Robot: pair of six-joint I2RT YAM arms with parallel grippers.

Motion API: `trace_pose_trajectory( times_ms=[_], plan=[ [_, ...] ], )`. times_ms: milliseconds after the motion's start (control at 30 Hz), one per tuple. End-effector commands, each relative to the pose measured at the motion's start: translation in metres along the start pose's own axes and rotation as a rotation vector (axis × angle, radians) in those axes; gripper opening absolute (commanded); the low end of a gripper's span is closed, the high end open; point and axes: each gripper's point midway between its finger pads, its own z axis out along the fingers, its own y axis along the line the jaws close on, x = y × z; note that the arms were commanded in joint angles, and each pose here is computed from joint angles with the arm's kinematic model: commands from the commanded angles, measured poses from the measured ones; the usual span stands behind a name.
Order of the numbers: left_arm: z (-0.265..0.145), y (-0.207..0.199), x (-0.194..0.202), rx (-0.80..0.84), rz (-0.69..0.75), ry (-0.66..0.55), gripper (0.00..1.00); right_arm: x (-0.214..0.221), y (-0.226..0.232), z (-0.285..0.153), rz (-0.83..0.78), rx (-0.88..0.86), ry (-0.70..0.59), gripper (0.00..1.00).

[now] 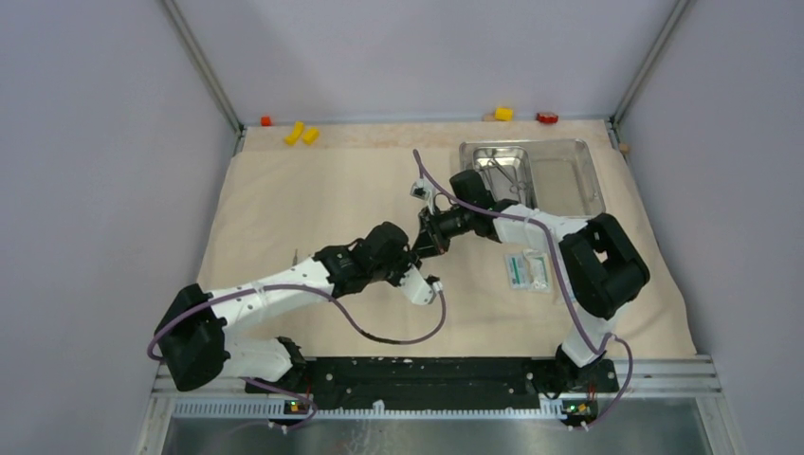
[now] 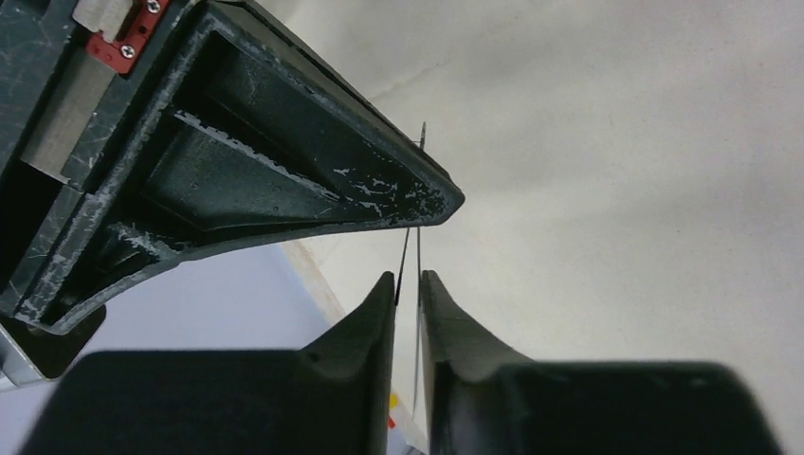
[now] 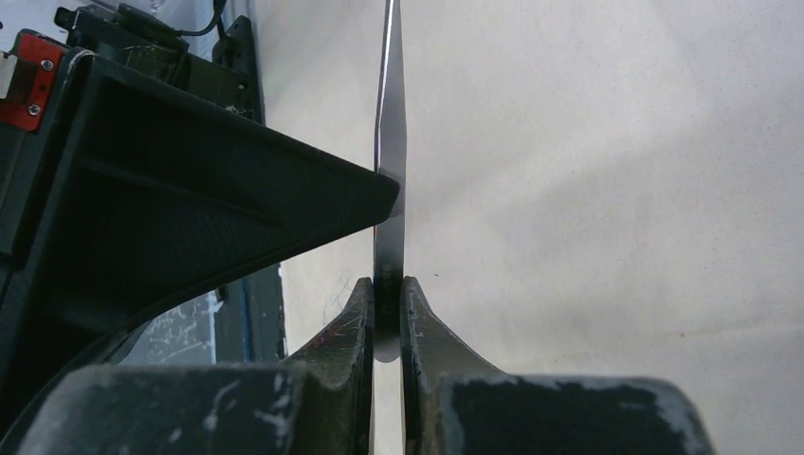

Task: Open and lay out the surgical kit
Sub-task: Place the medical item in the surgical kit.

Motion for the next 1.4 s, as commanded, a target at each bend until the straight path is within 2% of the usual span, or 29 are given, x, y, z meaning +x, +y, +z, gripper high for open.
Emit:
trace_pose_trajectory(
  times_ms=[0, 100, 167, 233, 300, 400, 567, 733, 900, 1067, 1367],
  plan=[
    [-0.007, 0.034, 0.008, -0.175, -0.126, 0.017, 0.29, -0.038, 0.020, -0.003, -0.108, -0.014, -0.078, 0.00],
    [-0.019, 0.057, 0.020, -0.275, -0.282, -0.013, 0.56, -0.054, 0.015, -0.011, -0.115, 0.069, -0.123, 0.00],
    [-0.031, 0.075, 0.031, -0.356, -0.407, -0.047, 0.78, -0.071, 0.011, -0.020, -0.119, 0.129, -0.177, 0.00],
    [-0.044, 0.093, 0.043, -0.430, -0.557, -0.083, 0.92, -0.089, 0.007, -0.030, -0.127, 0.192, -0.225, 0.00],
    [-0.057, 0.110, 0.056, -0.498, -0.719, -0.112, 0.99, -0.103, 0.003, -0.040, -0.139, 0.262, -0.266, 0.00],
    [-0.071, 0.132, 0.070, -0.550, -0.969, -0.163, 0.99, -0.114, -0.010, -0.055, -0.127, 0.394, -0.292, 0.00],
    [-0.073, 0.147, 0.080, -0.472, -1.354, -0.295, 0.99, -0.122, -0.018, -0.074, -0.111, 0.517, -0.343, 0.00],
    [-0.069, 0.147, 0.066, -0.329, -1.614, -0.467, 0.99, -0.128, -0.018, -0.085, -0.102, 0.568, -0.375, 0.00],
    [-0.060, 0.143, 0.066, -0.216, -1.887, -0.561, 0.98, -0.131, -0.020, -0.089, -0.094, 0.594, -0.388, 0.00],
    [-0.048, 0.145, 0.063, -0.097, -2.067, -0.618, 0.91, -0.129, -0.025, -0.088, -0.090, 0.610, -0.383, 0.00],
    [-0.021, 0.163, 0.060, 0.060, -2.274, -0.698, 0.76, -0.126, -0.034, -0.085, -0.087, 0.627, -0.368, 0.00]
  ],
)
